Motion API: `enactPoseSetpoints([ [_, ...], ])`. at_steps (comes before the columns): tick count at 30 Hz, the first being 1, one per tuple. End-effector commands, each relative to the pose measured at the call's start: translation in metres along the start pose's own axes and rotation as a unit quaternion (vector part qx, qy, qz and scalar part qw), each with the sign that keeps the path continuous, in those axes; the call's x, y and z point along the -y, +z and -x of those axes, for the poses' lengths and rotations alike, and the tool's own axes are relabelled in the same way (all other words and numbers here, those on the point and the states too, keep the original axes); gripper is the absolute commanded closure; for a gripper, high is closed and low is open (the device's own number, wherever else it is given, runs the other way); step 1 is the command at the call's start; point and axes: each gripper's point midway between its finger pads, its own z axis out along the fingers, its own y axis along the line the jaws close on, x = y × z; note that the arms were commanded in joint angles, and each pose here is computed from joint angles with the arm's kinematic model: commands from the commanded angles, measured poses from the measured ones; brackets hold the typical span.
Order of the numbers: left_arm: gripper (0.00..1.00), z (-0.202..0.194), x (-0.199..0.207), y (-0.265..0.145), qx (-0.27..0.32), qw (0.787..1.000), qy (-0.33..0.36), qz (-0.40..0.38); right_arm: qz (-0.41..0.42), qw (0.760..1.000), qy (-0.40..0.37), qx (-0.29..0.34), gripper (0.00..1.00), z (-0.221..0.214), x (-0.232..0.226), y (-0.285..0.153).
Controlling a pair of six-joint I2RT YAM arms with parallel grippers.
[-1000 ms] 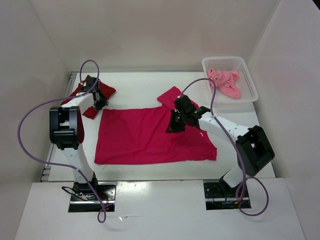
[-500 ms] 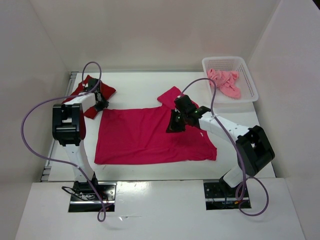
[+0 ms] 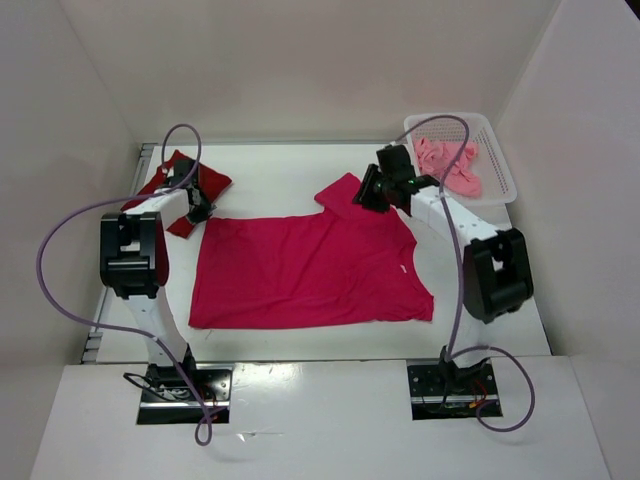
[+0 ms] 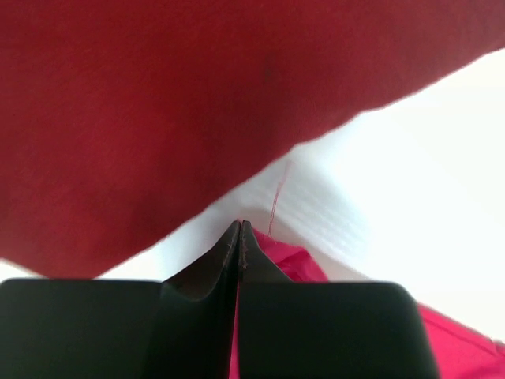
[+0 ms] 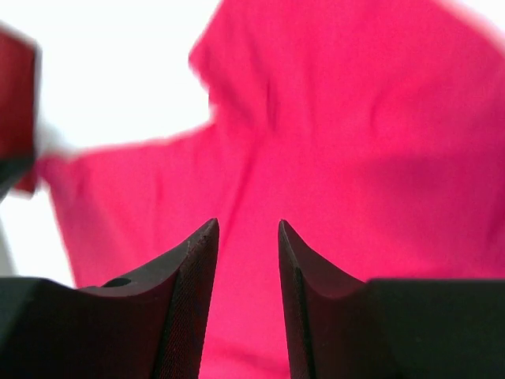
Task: Fold and stack the t-shirts
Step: Grap the side of the flattened tshirt furthest away from the robot with both arms
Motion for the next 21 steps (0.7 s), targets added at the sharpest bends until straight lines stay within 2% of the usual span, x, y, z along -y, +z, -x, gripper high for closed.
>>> enactPoseSetpoints([
  [1, 1.00, 0.021, 0.004, -0.023, 0.040, 0.999, -0.002, -0.015, -0.048, 0.995, -0.039, 0.080, 0.58, 0.049, 0.005, 0.032],
  [2, 1.00, 0.026, 0.006, -0.027, 0.049, 0.999, -0.004, -0.020, -0.046, 0.993, -0.043, 0.101, 0.58, 0.068, -0.006, 0.034],
  [4, 1.00, 0.024, 0.005, -0.029, 0.049, 0.999, -0.008, -0.020, -0.082, 0.989, -0.056, 0.109, 0.57, 0.080, 0.010, 0.061],
  [5, 1.00, 0.022, 0.003, -0.031, 0.048, 0.999, -0.008, -0.020, -0.073, 0.987, -0.061, 0.132, 0.55, 0.102, -0.004, 0.063],
  [9, 1.00, 0.020, -0.001, -0.036, 0.050, 0.999, -0.008, -0.016, -0.131, 0.979, -0.088, 0.130, 0.52, 0.122, 0.014, 0.101],
  [13, 1.00, 0.017, -0.003, -0.039, 0.050, 0.999, -0.008, -0.016, -0.138, 0.974, -0.108, 0.145, 0.49, 0.147, 0.006, 0.128],
  [14, 1.00, 0.017, -0.003, -0.039, 0.050, 0.999, -0.008, -0.016, -0.155, 0.973, -0.110, 0.130, 0.49, 0.137, 0.019, 0.150],
  [17, 1.00, 0.016, -0.001, -0.040, 0.048, 0.999, -0.008, -0.020, -0.159, 0.972, -0.122, 0.123, 0.49, 0.143, 0.017, 0.164],
  [18, 1.00, 0.016, -0.001, -0.040, 0.048, 0.999, -0.008, -0.020, -0.171, 0.971, -0.130, 0.104, 0.49, 0.131, 0.031, 0.184],
  [21, 1.00, 0.015, 0.001, -0.040, 0.044, 0.999, -0.012, -0.026, -0.170, 0.972, -0.130, 0.102, 0.49, 0.132, 0.030, 0.197],
])
